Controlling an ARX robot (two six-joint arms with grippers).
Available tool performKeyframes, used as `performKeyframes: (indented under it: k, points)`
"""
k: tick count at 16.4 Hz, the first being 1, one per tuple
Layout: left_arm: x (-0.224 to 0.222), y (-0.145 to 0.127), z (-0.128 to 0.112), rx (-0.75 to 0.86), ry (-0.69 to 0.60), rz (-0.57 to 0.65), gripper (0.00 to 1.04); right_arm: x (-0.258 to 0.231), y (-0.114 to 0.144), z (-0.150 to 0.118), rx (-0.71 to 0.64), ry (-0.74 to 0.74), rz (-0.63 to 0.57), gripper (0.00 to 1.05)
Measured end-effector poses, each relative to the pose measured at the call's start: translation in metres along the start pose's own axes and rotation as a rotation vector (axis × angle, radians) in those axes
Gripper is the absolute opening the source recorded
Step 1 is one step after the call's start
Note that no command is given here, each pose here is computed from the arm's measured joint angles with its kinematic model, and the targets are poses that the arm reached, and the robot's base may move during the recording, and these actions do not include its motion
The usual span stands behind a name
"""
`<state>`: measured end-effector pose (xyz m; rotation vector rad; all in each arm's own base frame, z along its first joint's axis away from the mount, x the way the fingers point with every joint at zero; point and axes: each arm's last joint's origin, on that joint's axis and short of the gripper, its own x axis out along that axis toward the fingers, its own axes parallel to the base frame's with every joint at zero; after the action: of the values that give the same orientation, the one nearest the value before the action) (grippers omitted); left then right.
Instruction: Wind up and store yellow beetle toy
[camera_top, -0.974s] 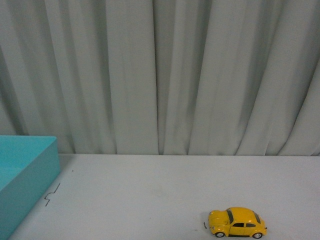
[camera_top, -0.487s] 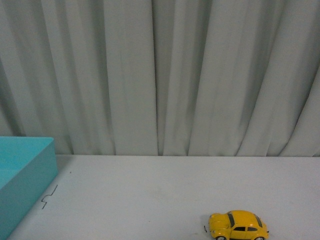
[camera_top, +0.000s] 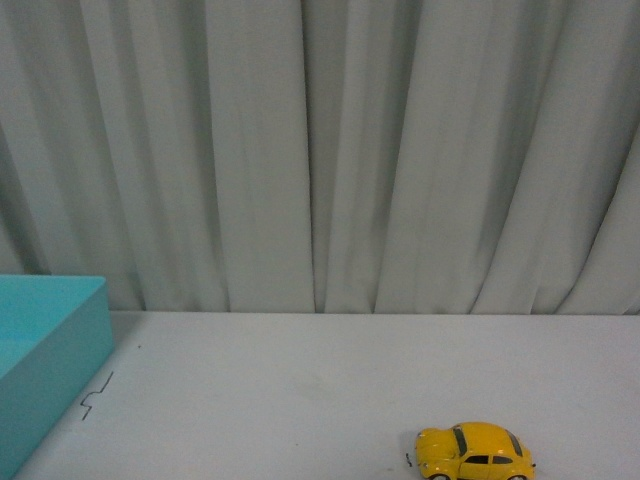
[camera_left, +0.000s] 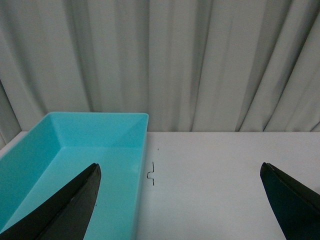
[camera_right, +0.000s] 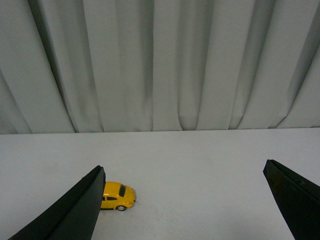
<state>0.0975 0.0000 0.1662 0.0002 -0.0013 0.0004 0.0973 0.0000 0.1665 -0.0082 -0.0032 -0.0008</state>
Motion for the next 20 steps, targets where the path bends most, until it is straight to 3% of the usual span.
performKeyframes:
  k: [20]
  points:
    - [0.0, 0.0, 0.0, 0.0, 0.0, 0.0, 0.98, 0.0, 0.0, 0.0, 0.0, 0.0, 0.0, 0.98]
